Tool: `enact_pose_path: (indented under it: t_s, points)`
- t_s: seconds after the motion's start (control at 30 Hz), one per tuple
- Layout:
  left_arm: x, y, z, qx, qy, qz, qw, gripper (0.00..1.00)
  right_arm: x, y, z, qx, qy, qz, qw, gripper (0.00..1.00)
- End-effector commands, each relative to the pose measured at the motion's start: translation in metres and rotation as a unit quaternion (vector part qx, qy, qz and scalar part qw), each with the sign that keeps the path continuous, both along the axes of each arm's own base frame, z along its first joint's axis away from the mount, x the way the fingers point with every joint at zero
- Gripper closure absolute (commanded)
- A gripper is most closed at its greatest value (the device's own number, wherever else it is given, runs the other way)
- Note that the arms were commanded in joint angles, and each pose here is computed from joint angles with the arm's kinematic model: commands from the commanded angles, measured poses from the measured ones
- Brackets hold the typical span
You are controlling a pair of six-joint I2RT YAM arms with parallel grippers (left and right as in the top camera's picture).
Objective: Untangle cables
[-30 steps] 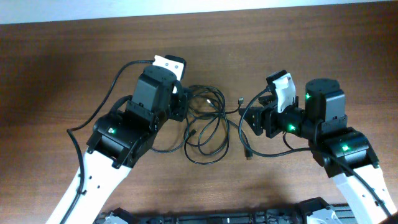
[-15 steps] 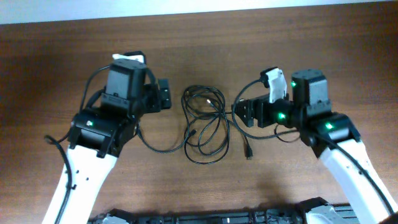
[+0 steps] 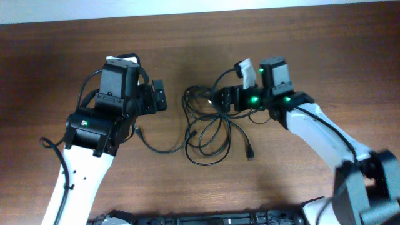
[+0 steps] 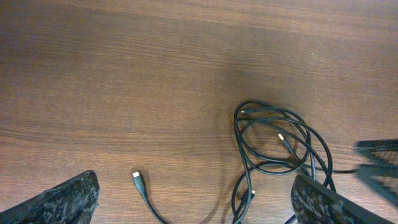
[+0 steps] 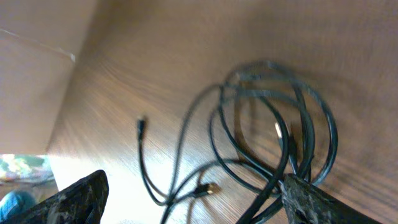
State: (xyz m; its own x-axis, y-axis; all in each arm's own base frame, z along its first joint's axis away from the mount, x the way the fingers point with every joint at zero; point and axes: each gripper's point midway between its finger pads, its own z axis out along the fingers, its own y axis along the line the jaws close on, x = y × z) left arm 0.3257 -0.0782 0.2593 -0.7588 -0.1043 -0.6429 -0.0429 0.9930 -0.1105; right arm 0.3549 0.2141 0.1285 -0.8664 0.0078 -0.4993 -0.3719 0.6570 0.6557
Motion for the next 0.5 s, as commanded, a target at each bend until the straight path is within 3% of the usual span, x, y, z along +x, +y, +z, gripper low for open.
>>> enact_pose_path:
  t_s: [0.0, 0.13, 0.27, 0.37, 0.47]
  points:
    - [-0.001, 0.001, 0.003, -0.005, -0.002, 0.001, 1.000, 0.01, -0.003, 0.007, -0.037, -0.009, 0.052, 0.009, 0.999, 0.12]
    - [-0.001, 0.001, 0.003, -0.005, -0.002, 0.001, 1.000, 0.01, -0.016, 0.013, -0.060, 0.007, 0.101, 0.036, 0.994, 0.12]
    - [-0.001, 0.001, 0.003, -0.005, -0.002, 0.001, 1.000, 0.01, -0.021, 0.016, -0.062, 0.009, 0.093, 0.059, 0.994, 0.13]
    - [-0.001, 0.001, 0.003, -0.005, -0.002, 0.001, 1.000, 0.01, -0.020, 0.016, -0.062, 0.005, 0.089, 0.059, 0.994, 0.21]
    - [-0.001, 0.001, 0.003, -0.005, -0.002, 0.001, 1.000, 0.01, -0.014, 0.010, -0.068, -0.016, 0.082, 0.042, 0.996, 0.23]
